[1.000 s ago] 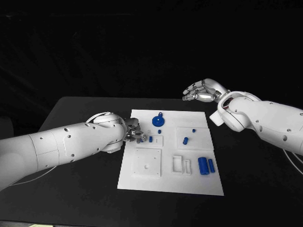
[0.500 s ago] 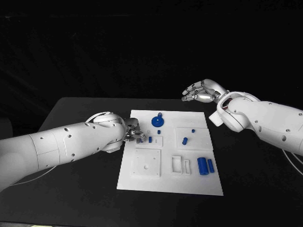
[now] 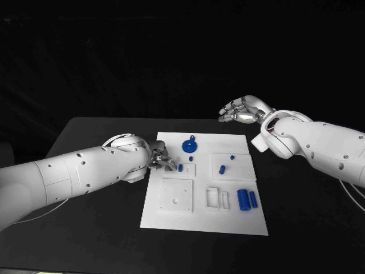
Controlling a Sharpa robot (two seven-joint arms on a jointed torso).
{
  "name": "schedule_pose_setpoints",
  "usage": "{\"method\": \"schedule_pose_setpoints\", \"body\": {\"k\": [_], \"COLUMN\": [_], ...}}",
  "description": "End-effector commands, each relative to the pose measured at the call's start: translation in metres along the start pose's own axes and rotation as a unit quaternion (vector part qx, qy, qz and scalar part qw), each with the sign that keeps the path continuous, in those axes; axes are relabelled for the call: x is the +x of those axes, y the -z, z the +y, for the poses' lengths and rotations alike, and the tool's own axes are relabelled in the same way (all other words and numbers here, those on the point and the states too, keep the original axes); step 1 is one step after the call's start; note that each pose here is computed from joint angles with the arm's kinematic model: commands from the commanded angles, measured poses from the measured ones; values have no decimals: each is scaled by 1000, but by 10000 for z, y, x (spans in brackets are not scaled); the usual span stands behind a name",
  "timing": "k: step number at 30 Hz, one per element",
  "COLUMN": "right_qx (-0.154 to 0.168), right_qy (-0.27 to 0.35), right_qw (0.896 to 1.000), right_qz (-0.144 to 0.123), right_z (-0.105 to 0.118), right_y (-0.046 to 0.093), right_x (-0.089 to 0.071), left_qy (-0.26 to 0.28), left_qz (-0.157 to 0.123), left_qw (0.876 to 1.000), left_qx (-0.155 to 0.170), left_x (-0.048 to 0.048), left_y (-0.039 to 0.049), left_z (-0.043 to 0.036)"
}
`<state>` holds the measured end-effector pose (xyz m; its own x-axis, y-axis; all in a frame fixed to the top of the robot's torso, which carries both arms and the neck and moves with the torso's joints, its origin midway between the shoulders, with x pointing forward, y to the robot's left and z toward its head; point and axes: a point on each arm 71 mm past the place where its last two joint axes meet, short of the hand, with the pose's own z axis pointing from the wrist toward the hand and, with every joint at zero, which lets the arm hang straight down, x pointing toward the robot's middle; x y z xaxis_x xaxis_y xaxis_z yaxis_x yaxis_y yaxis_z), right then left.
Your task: Assemble the parts on the task board
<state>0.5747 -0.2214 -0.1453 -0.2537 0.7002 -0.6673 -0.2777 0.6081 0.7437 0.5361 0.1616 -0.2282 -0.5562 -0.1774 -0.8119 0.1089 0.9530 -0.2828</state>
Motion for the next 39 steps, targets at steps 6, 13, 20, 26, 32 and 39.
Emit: {"method": "schedule_pose_setpoints", "body": {"k": [6,13,20,26,32,39], "right_qx": [-1,1,1,1,2,2], "right_qy": [-1,-1,-1,-1,-1,-1], "right_qw": [1000,1000,1000,1000,1000,1000], "right_qz": [3,3,3,3,3,3], "right_z": [-5,-18,-24,-27,-30,-32], "right_y": [2,8,11,11,12,13], "right_x": [3,4,7,12,13,14], "left_qy": [3,10,21,30,34,36], "left_qz": [-10,-19,-23,-31,-36,-34], "left_qw": [1000,1000,999,999,999,999], "left_qx": [-19,-18,-14,-11,-13,-14], "left_x": [14,-4,-15,-30,-42,-46], "left_y": [-12,3,13,11,9,5], "left_z": [98,131,132,132,146,163]}}
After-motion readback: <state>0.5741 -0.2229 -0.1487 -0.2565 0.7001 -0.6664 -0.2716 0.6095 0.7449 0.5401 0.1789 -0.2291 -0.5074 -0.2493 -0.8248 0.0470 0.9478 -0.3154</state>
